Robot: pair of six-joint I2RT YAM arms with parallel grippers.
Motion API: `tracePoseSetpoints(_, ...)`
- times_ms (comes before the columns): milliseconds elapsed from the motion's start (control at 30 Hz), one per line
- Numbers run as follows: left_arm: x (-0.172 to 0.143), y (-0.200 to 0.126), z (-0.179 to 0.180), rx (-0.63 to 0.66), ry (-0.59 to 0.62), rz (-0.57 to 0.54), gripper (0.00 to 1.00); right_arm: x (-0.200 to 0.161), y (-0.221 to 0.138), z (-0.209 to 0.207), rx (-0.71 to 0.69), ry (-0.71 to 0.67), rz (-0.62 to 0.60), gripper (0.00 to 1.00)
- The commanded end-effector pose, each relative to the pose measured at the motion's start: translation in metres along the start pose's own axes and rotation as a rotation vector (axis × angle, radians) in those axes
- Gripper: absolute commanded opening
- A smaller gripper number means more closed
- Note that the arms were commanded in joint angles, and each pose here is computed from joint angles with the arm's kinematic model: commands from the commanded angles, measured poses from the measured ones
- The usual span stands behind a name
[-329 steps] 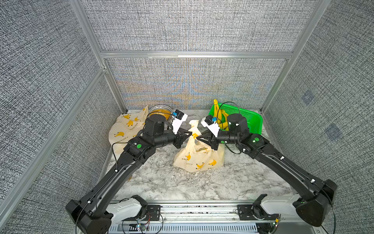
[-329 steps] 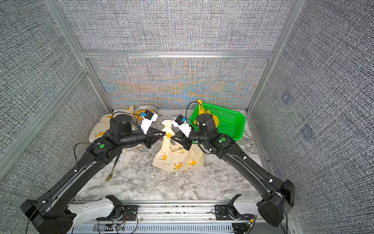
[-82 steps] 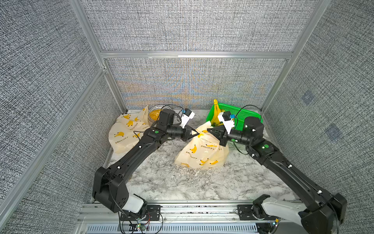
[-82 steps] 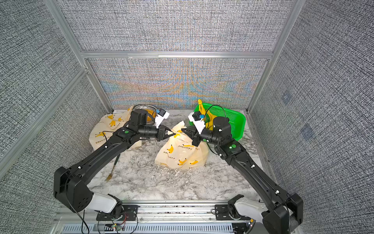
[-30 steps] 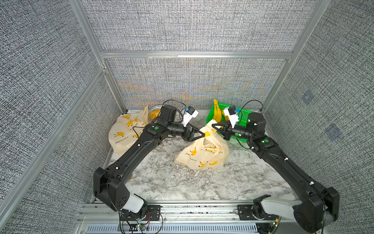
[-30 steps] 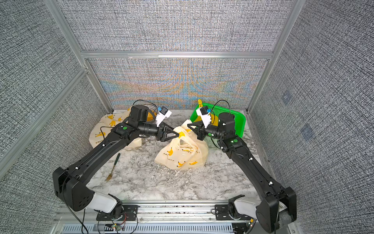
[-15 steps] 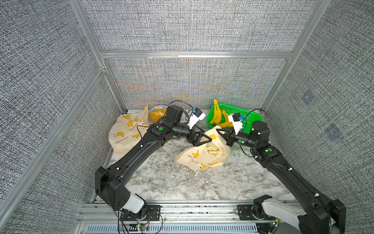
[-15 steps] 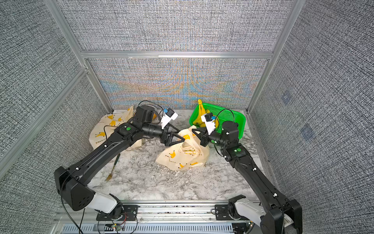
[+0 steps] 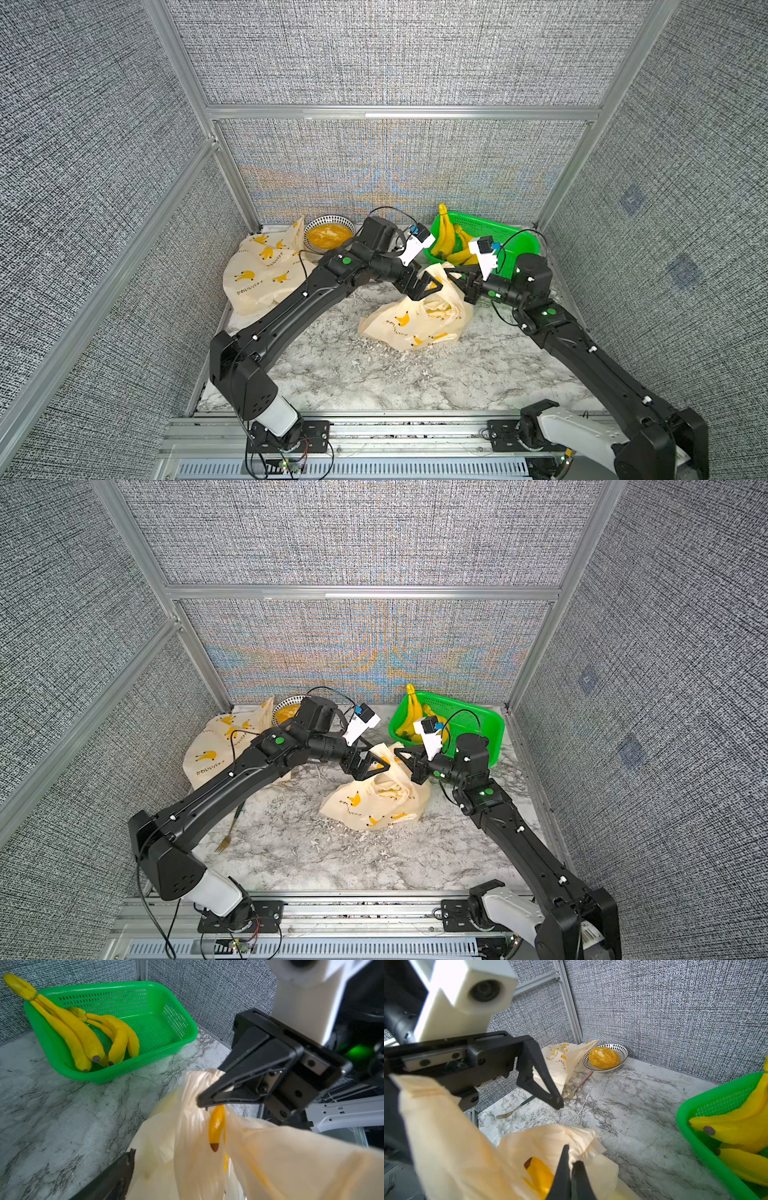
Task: Place the banana into a plastic bag & tie a knot
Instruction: Cross the plastic bag at the center of the board.
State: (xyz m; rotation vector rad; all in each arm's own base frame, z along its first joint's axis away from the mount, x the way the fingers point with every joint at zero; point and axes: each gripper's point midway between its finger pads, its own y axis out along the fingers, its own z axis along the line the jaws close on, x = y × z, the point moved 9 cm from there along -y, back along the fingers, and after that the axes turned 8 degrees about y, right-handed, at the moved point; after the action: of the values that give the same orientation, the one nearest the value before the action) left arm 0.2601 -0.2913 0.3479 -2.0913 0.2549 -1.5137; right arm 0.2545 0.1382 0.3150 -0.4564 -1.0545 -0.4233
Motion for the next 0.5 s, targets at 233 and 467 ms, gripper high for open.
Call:
tracePoseSetpoints(233, 0.015, 0.018, -0.004, -0.201, -0.049, -0.087, 0.96, -0.009, -0.006, 0.003, 0.015, 0.001, -0.022, 0.00)
tracePoseSetpoints(467, 0.009, 0.029, 0.002, -0.236, -0.094, -0.041, 0.27, -0.009, -0.013, 0.007, -0.006, -0.006, -0.041, 0.00)
